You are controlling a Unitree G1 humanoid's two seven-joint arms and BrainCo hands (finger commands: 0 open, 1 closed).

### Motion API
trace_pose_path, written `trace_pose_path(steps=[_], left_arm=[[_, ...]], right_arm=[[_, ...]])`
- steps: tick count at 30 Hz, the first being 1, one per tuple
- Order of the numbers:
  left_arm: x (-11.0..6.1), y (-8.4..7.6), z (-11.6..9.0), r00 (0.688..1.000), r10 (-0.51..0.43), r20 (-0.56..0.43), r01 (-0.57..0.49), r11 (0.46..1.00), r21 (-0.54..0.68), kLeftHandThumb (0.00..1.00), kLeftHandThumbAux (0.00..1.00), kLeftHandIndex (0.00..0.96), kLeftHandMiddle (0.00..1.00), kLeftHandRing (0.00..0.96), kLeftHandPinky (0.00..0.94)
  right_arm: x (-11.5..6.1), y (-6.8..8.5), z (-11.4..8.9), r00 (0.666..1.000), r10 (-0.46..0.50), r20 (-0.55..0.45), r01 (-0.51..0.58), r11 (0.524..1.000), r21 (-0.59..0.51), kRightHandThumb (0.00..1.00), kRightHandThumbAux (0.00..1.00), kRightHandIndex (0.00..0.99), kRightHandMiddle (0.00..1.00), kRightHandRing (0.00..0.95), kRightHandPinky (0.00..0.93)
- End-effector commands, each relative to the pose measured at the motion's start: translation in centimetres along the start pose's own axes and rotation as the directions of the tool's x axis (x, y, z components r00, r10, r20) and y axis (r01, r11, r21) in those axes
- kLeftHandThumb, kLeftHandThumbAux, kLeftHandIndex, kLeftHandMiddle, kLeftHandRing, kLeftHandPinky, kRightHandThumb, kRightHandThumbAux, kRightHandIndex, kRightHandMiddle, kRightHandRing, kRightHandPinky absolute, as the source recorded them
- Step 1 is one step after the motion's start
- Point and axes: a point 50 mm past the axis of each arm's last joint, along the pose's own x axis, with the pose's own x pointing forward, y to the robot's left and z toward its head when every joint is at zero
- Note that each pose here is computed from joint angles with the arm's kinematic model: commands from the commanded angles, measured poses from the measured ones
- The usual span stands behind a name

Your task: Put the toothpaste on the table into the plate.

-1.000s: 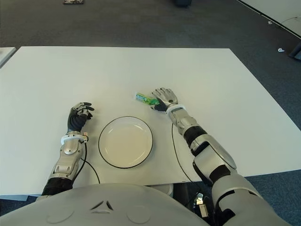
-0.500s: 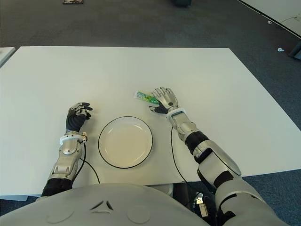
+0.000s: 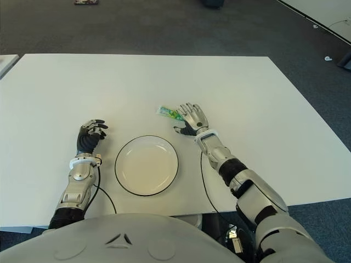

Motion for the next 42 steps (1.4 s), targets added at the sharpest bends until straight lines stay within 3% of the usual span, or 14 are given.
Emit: trace_pose_path(steps=[1,31,37,42], left_arm=[[-0.1,-0.1,-0.3,1.0,-0.003,-0.029,0.003,1.0,-0.005,0.834,0.681,0.404,0.487,0.616,0.574],[-0.3,0.2,-0.5,1.0,0.009,-0.022,-0.009,1.0,-0.011,0.832,0.683,0.395,0.497,0.63,0.594],[-0.3,0.4,-0.5,1.0,0.006,-0.022,-0.006,1.0,-0.012,0.833,0.682,0.398,0.493,0.626,0.592],[-0.4,0.6,-0.5,1.0,0.005,-0.023,-0.006,1.0,-0.011,0.833,0.682,0.4,0.491,0.621,0.581]], right_arm=[[-4.0,5.6,2.6,0.957,0.275,0.098,-0.271,0.961,-0.046,0.267,0.624,0.0,0.0,0.0,0.0],[-3.5,4.3,2.0,0.982,0.168,0.082,-0.17,0.985,0.023,0.306,0.637,0.0,0.0,0.0,0.0],[-1.9,3.8,0.4,0.989,0.137,0.061,-0.141,0.987,0.079,0.35,0.634,0.0,0.0,0.0,0.0],[0.3,1.9,-1.4,0.995,0.1,0.026,-0.102,0.983,0.15,0.361,0.633,0.0,0.0,0.0,0.0]])
